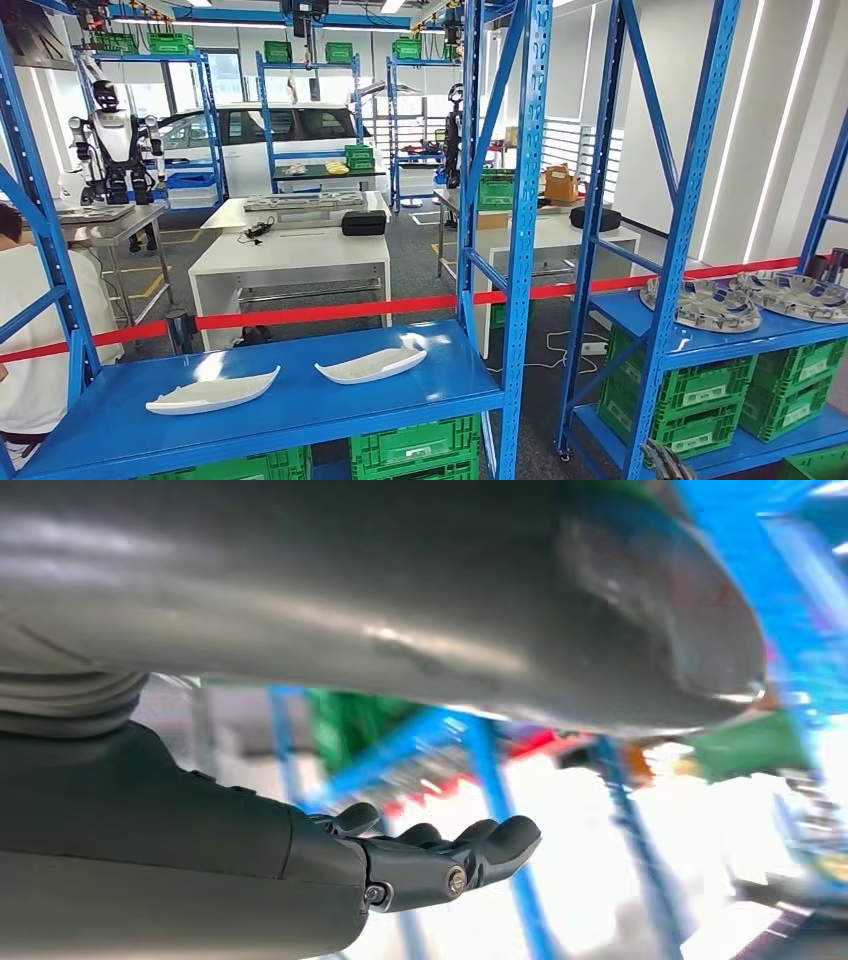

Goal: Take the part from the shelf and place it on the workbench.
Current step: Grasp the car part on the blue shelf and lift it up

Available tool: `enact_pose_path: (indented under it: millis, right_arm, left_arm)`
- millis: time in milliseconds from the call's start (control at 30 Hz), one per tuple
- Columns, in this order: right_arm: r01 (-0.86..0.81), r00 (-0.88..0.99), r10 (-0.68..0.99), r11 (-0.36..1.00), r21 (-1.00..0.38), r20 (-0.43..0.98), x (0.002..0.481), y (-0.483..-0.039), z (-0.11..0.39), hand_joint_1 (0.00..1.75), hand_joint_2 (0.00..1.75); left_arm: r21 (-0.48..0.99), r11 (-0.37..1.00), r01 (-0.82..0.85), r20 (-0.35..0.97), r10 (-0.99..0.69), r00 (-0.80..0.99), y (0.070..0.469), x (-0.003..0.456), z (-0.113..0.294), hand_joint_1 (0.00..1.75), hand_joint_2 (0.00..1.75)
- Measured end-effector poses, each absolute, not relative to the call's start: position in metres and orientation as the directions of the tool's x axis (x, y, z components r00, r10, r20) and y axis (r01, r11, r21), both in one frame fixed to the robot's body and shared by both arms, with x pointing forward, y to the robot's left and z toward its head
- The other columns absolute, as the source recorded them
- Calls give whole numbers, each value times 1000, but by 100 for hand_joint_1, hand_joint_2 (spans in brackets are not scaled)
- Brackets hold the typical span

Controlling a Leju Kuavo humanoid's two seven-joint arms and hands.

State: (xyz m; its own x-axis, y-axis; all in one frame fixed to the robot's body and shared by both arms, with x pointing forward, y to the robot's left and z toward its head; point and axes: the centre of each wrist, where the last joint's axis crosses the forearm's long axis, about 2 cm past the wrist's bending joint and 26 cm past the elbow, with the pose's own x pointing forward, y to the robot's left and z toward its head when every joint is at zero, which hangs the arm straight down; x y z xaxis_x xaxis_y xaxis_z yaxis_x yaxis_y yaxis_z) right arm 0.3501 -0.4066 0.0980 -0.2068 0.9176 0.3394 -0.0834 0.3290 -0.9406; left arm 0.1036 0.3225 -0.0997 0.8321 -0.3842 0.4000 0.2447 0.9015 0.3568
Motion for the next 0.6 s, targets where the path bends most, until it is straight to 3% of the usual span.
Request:
enact_pose_path:
  millis: [300, 600]
  right_arm:
    - [57, -497, 868, 32, -998, 0, 408, -318, 176, 0, 0]
    - [158, -616, 779, -18, -987, -112, 418, -264, 206, 0, 0]
  left_arm:
    - [331, 915, 229, 403, -357, 843, 321, 103, -100, 0, 0]
    - [311, 923, 226, 401, -343, 849, 316, 100, -101, 0, 0]
